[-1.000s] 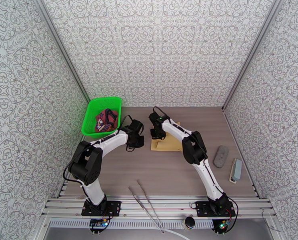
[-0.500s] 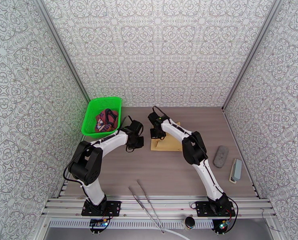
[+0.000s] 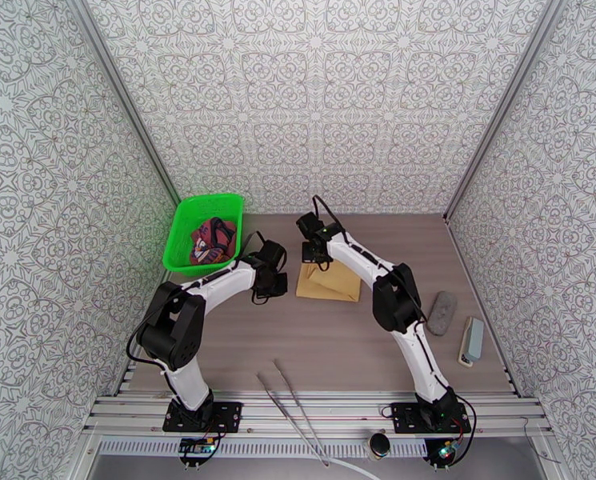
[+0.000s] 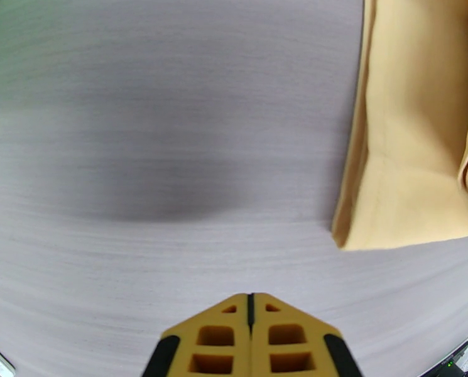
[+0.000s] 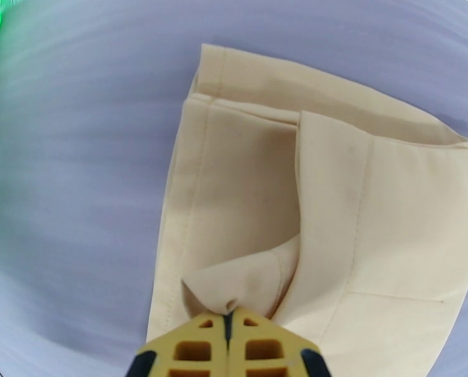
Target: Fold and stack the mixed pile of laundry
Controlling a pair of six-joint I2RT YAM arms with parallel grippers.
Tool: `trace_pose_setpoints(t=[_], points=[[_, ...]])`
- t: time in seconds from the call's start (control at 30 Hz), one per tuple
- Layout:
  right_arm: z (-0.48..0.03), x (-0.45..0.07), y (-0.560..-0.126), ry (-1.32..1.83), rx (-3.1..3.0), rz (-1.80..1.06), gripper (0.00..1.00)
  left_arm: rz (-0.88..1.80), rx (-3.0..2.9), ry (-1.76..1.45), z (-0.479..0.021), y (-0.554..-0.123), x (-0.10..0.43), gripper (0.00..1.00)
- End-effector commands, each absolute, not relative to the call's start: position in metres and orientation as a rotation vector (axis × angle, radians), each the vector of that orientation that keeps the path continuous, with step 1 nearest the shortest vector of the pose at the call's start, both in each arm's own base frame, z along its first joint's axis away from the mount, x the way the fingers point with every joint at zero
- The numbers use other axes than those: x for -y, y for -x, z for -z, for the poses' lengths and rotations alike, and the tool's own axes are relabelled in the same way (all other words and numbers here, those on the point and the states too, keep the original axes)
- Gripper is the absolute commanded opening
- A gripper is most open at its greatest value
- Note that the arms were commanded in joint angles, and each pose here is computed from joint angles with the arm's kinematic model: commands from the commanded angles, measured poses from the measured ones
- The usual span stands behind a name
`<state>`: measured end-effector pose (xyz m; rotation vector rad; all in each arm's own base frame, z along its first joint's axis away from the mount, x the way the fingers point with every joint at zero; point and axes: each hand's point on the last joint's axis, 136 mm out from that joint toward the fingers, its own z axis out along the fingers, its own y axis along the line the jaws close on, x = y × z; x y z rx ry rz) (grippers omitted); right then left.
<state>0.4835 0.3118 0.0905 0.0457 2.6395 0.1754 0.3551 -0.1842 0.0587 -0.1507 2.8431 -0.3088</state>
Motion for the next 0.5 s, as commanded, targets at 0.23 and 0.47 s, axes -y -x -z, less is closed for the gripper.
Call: trace_pose_setpoints(t=[0.23, 0.47], points=[[-0.054, -0.323, -0.511, -0.148, -2.621, -0.179, 0.0, 0.268, -2.868, 0.137, -0.046, -0.352, 0.175, 0.0], [-0.078, -0.325, -0.513, -0.098, -2.594, -0.216, 0.28, 0.25, -2.828, 0.117, -0.068, -0.348, 0.176, 0.0]])
